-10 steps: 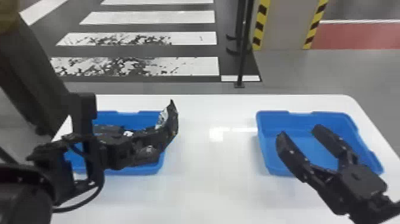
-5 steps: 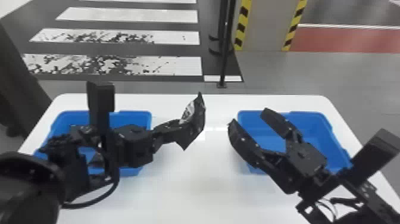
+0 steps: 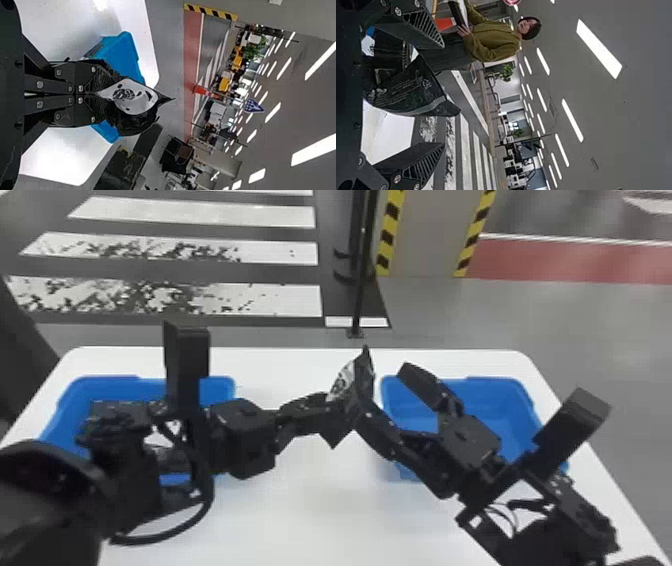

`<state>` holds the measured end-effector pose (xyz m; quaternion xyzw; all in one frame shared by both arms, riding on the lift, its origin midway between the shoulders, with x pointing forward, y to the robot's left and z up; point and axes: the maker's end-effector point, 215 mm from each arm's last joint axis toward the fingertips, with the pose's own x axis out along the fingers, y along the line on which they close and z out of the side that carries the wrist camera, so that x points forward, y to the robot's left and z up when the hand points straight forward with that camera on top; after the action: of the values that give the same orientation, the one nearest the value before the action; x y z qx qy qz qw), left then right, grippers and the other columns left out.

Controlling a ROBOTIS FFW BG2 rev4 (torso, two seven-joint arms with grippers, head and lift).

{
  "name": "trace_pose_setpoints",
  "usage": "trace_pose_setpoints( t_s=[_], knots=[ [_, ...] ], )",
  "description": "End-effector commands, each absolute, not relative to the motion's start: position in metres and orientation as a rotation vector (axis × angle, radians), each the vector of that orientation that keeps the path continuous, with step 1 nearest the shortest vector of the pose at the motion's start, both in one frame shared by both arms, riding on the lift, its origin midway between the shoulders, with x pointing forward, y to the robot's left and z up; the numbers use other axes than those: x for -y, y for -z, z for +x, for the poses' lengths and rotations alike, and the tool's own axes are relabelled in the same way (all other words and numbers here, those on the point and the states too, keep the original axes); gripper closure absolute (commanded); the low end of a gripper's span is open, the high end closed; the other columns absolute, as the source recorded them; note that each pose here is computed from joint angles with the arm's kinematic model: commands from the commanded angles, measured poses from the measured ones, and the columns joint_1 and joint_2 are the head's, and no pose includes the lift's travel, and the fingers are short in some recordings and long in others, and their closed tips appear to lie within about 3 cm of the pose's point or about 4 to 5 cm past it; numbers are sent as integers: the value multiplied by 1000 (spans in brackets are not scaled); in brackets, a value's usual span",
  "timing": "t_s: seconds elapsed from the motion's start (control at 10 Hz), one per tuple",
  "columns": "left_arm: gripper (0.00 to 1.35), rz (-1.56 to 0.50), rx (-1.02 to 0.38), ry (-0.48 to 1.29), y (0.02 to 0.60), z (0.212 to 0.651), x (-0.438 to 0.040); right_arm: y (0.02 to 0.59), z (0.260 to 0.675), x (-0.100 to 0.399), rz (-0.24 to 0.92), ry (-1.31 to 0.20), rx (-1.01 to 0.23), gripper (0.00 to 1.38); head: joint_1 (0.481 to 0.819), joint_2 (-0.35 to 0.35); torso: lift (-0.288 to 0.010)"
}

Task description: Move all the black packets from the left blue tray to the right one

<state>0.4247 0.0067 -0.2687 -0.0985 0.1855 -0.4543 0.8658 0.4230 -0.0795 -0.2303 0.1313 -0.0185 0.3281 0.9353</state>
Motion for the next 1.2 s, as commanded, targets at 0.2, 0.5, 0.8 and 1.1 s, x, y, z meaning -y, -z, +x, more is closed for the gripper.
trace_pose_setpoints(
  t_s=[0.2, 0.5, 0.8, 1.1],
  knots=[
    [1208, -221, -383, 993, 263, 417, 7, 239, 436, 71, 259, -698, 20, 183, 695, -99, -140],
    [1208, -223, -388, 993, 265, 416, 7, 251, 437, 63, 292, -738, -18, 1288, 695, -95, -140],
    [1207, -227, -392, 994, 266, 415, 7, 247, 436, 62, 295, -744, -2, 1279, 695, -93, -140],
    [260, -262, -451, 942, 286, 413, -9, 240, 438, 61, 317, -750, 17, 1279, 695, -88, -140]
  ],
)
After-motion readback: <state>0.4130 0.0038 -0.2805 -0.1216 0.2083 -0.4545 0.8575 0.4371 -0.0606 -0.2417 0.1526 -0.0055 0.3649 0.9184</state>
